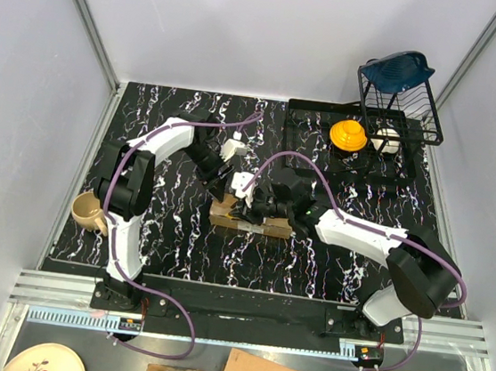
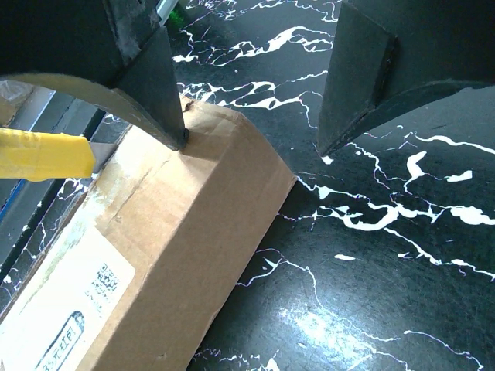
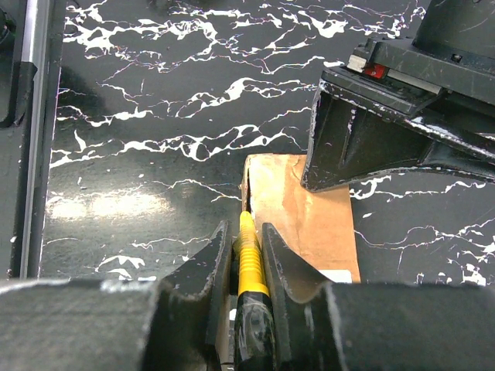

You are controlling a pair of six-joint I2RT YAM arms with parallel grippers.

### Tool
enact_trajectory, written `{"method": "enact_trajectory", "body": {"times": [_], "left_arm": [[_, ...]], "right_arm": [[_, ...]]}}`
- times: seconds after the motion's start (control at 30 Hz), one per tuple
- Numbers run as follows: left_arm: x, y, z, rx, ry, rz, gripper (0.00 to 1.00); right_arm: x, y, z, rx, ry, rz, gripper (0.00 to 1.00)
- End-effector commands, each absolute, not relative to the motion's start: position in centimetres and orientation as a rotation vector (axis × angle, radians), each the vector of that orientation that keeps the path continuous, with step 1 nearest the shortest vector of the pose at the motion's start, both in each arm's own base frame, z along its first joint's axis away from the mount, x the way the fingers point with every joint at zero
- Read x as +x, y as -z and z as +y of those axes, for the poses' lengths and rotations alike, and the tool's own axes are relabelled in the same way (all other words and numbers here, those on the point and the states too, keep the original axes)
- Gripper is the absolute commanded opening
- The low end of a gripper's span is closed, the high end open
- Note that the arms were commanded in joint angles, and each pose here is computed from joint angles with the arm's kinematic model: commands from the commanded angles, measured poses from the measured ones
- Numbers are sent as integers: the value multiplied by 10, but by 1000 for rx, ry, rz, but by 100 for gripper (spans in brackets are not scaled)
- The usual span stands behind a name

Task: Unpack the express box
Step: Cut the express box at the center of the board.

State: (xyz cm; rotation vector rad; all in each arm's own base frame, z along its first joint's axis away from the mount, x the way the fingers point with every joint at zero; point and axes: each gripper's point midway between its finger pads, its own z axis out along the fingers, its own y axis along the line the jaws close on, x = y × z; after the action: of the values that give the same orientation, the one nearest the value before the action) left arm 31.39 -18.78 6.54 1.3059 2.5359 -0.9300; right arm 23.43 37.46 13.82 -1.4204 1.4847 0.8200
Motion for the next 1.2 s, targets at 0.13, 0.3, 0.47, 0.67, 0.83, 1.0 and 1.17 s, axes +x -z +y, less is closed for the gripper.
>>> {"method": "enact_trajectory", "body": {"times": [0.13, 0.3, 0.47, 0.67, 0.83, 1.0, 1.17], "left_arm": [[342, -24, -163, 1419, 653, 2498, 70], [341, -20, -160, 1431, 629, 2505, 70], [340, -16, -159, 1430, 627, 2516, 69], [341, -20, -159, 1423, 619, 2510, 69], [343, -32, -161, 1403, 616, 2486, 69], [344, -57, -165, 1377, 627, 2453, 70], [343, -87, -163, 1348, 618, 2404, 75]], "right_arm": [[223, -142, 362, -1446, -852, 1552, 0], [219, -150, 348, -1410, -818, 1572, 0], [217, -147, 346, -1398, -830, 1597, 0], [222, -146, 354, -1400, -836, 1586, 0], [233, -182, 353, -1304, -788, 1519, 0], [254, -205, 340, -1146, -680, 1555, 0], [277, -215, 308, -826, -560, 1704, 0]]}}
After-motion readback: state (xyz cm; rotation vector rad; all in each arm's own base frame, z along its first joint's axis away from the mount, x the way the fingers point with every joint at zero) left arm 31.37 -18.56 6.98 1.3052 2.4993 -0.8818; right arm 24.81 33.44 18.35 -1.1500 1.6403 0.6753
